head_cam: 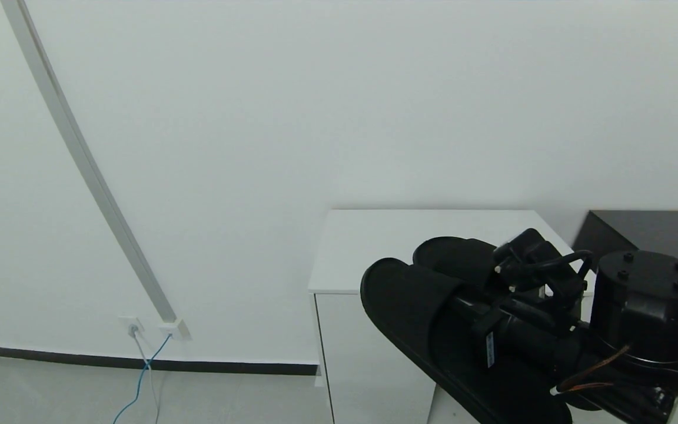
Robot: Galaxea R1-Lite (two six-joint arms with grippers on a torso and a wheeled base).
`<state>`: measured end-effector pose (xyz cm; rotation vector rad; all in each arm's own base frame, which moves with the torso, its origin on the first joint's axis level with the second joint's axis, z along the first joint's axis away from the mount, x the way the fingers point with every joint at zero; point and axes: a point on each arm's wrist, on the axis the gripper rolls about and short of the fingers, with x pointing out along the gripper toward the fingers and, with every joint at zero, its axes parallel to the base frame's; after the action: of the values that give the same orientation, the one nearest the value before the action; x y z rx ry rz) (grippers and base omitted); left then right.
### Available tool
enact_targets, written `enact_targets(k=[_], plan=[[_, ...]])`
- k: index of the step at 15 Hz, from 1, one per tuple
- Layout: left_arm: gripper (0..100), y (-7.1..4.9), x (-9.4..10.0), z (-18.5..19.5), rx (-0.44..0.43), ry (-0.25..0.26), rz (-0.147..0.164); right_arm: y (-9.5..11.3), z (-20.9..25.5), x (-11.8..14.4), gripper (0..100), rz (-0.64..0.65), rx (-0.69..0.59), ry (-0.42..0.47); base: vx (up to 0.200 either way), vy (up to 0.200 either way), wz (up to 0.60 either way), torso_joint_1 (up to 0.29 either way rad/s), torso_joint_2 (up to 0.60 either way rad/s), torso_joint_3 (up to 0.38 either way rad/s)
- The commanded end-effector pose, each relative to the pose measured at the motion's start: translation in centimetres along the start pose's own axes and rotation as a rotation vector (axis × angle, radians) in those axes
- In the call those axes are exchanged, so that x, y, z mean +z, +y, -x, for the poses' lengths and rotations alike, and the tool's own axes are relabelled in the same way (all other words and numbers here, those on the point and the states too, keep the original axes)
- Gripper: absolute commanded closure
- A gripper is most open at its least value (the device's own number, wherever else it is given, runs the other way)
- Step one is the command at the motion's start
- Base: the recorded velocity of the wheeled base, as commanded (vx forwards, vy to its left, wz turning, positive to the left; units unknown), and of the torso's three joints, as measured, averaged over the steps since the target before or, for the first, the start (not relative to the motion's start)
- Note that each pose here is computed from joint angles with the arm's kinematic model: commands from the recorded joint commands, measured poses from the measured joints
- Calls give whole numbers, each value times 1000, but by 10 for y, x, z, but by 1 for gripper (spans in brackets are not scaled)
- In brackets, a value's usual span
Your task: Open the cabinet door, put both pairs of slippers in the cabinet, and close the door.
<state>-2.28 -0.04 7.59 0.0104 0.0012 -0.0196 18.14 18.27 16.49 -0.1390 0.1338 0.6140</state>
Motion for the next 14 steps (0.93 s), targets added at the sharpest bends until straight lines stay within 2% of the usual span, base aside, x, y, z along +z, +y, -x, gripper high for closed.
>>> enact_targets(k=[1, 12, 14], plan=[[100, 0, 0, 0, 0, 0, 0, 1, -1, -2, 100, 2, 3, 9, 0, 0, 0, 0, 0, 0], [100, 0, 0, 0, 1, -1, 0, 1, -1, -8, 100, 2, 7, 28, 0, 0, 0, 0, 0, 0], [100, 0, 0, 0, 1, -1, 0, 1, -1, -8, 100, 2, 7, 31, 0, -200, 0, 2, 2, 5]])
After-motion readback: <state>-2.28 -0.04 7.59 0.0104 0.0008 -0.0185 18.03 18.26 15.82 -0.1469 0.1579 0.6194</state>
